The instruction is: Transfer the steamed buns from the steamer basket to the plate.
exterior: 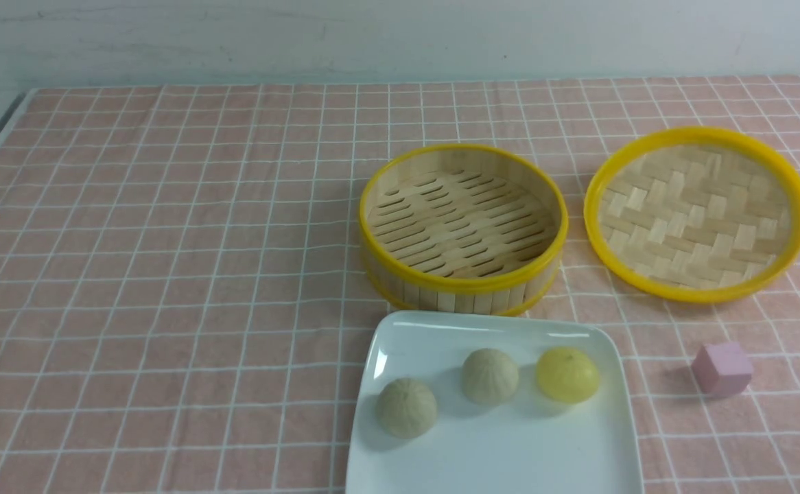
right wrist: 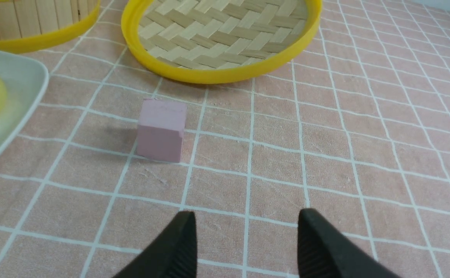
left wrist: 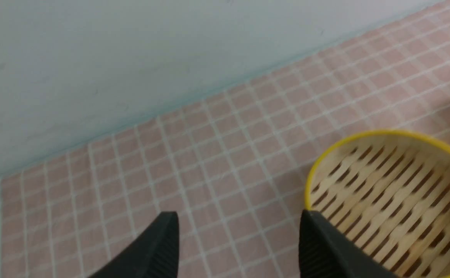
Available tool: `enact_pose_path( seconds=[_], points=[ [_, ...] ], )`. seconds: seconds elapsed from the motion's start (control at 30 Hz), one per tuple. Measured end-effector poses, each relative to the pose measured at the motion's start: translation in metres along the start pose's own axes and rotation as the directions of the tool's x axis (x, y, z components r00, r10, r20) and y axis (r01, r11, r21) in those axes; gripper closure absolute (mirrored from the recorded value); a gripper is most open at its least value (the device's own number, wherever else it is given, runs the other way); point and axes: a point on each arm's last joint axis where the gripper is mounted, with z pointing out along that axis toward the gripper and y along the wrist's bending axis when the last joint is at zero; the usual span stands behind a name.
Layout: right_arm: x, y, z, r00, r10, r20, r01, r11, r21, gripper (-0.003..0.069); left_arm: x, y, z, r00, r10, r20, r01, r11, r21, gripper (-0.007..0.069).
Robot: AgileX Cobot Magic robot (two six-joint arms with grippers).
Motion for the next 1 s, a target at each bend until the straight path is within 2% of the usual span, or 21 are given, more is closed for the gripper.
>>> enact_pose_path(
  seconds=[0.07, 0.1, 0.2, 0.27, 0.3, 0.37, 0.53, 0.57, 0.63, 0.7, 0.8, 0.83, 1.0],
  points=[
    [0.000, 0.000, 0.000, 1.000, 0.000, 0.000, 0.000, 1.000, 0.000, 0.0290, 0.007, 0.002, 0.001, 0.999, -0.011, -0.044, 0.010, 1.000, -0.024, 0.0193],
    [0.000, 0.000, 0.000, 1.000, 0.000, 0.000, 0.000, 1.000, 0.000, 0.0290, 0.022, 0.004, 0.003, 0.993, -0.034, -0.111, 0.027, 0.998, -0.065, 0.0195],
    [0.000, 0.000, 0.000, 1.000, 0.000, 0.000, 0.000, 1.000, 0.000, 0.0290, 0.042, 0.005, 0.003, 0.987, -0.061, -0.147, 0.046, 0.993, -0.105, 0.0195],
    [0.000, 0.000, 0.000, 1.000, 0.000, 0.000, 0.000, 1.000, 0.000, 0.0290, 0.074, 0.006, 0.006, 0.981, -0.088, -0.176, 0.066, 0.989, -0.129, 0.0195],
    [0.000, 0.000, 0.000, 1.000, 0.000, 0.000, 0.000, 1.000, 0.000, 0.0290, 0.073, 0.007, 0.003, 0.983, -0.095, -0.160, 0.075, 0.989, -0.128, 0.0195],
    [0.000, 0.000, 0.000, 1.000, 0.000, 0.000, 0.000, 1.000, 0.000, 0.0290, 0.116, 0.014, 0.004, 0.974, -0.169, -0.151, 0.148, 0.979, -0.140, 0.0195],
    [0.000, 0.000, 0.000, 1.000, 0.000, 0.000, 0.000, 1.000, 0.000, 0.0290, 0.179, 0.028, -0.001, 0.954, -0.289, -0.083, 0.274, 0.949, -0.155, 0.0195],
    [0.000, 0.000, 0.000, 1.000, 0.000, 0.000, 0.000, 1.000, 0.000, 0.0290, 0.205, 0.031, -0.001, 0.944, -0.322, -0.073, 0.307, 0.938, -0.164, 0.0195],
    [0.000, 0.000, 0.000, 1.000, 0.000, 0.000, 0.000, 1.000, 0.000, 0.0290, 0.221, 0.035, -0.006, 0.936, -0.349, -0.045, 0.336, 0.925, -0.177, 0.0195],
    [0.000, 0.000, 0.000, 1.000, 0.000, 0.000, 0.000, 1.000, 0.000, 0.0290, 0.258, 0.039, -0.013, 0.918, -0.397, 0.015, 0.391, 0.897, -0.204, 0.0195],
    [0.000, 0.000, 0.000, 1.000, 0.000, 0.000, 0.000, 1.000, 0.000, 0.0290, 0.290, 0.039, -0.019, 0.898, -0.435, 0.062, 0.437, 0.869, -0.232, 0.0195],
    [0.000, 0.000, 0.000, 1.000, 0.000, 0.000, 0.000, 1.000, 0.000, 0.0290, 0.307, 0.039, -0.026, 0.883, -0.457, 0.102, 0.468, 0.846, -0.256, 0.0195],
    [0.000, 0.000, 0.000, 1.000, 0.000, 0.000, 0.000, 1.000, 0.000, 0.0290, 0.353, 0.027, -0.045, 0.843, -0.498, 0.203, 0.538, 0.789, -0.298, 0.0195]
  ],
)
